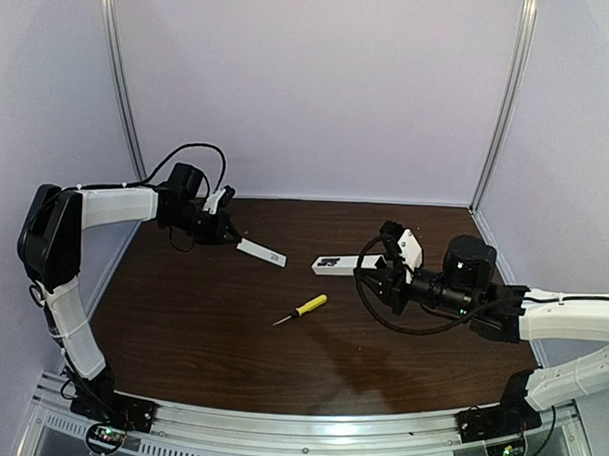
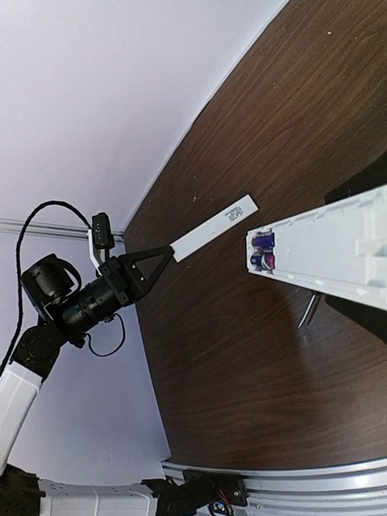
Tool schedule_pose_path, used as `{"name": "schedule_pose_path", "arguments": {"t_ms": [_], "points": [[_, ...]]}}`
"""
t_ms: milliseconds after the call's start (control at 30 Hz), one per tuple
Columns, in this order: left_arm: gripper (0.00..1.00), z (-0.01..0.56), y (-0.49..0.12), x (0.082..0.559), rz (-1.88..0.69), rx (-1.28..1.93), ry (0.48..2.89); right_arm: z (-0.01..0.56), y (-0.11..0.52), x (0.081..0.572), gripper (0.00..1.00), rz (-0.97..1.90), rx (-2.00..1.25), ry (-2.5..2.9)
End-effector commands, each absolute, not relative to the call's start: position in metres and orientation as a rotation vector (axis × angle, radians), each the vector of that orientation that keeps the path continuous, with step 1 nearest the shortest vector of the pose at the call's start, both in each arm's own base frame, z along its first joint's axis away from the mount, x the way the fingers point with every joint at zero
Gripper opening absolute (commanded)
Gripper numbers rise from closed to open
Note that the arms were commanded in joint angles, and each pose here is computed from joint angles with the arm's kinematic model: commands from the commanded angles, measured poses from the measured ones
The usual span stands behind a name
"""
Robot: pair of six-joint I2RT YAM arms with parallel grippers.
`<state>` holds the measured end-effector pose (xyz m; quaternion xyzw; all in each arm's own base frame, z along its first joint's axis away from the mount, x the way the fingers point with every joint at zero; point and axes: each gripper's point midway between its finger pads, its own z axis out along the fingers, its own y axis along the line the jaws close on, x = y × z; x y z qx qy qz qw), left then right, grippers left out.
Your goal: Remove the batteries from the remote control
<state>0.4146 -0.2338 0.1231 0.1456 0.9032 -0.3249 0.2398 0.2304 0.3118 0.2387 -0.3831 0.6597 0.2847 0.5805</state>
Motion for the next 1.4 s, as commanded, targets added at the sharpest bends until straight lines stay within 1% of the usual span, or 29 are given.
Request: {"name": "schedule_pose_path", "arguments": {"t_ms": [0,267,567,633,767,900,933,967,1000,1100,1367], "points": [[0.0,0.117,-0.232,0.42,-0.864,0.397,2.504,0.248,0.312,0.225,0.0,0.708,-0.875,1.508],[0.0,0.097,-0.228,0.42,-0.831,0.358,2.594,0.247,0.312,0.225,0.0,0.708,-0.879,1.514],[0.26,0.098,-0.221,0.423,-0.763,0.335,2.612,0.252,0.314,0.224,0.0,0.72,-0.882,1.504],[0.33,0.1,-0.219,0.423,-0.753,0.333,2.611,0.253,0.316,0.224,0.0,0.727,-0.884,1.5],[0.61,0.109,-0.216,0.424,-0.718,0.343,2.583,0.254,0.317,0.224,0.0,0.732,-0.887,1.496],[0.75,0.123,-0.209,0.428,-0.659,0.349,2.536,0.254,0.319,0.222,0.0,0.747,-0.892,1.492],[0.82,0.127,-0.206,0.429,-0.631,0.342,2.522,0.253,0.32,0.222,0.0,0.755,-0.895,1.491],[0.95,0.132,-0.202,0.431,-0.59,0.333,2.508,0.253,0.321,0.22,0.0,0.763,-0.899,1.487],[0.97,0.137,-0.198,0.432,-0.546,0.334,2.492,0.252,0.322,0.219,0.0,0.775,-0.907,1.485],[0.97,0.154,-0.19,0.434,-0.438,0.338,2.439,0.247,0.329,0.214,0.0,0.817,-0.938,1.478],[0.97,0.196,-0.193,0.431,-0.44,0.403,2.299,0.226,0.359,0.203,0.0,1.012,-1.001,1.521]]}}
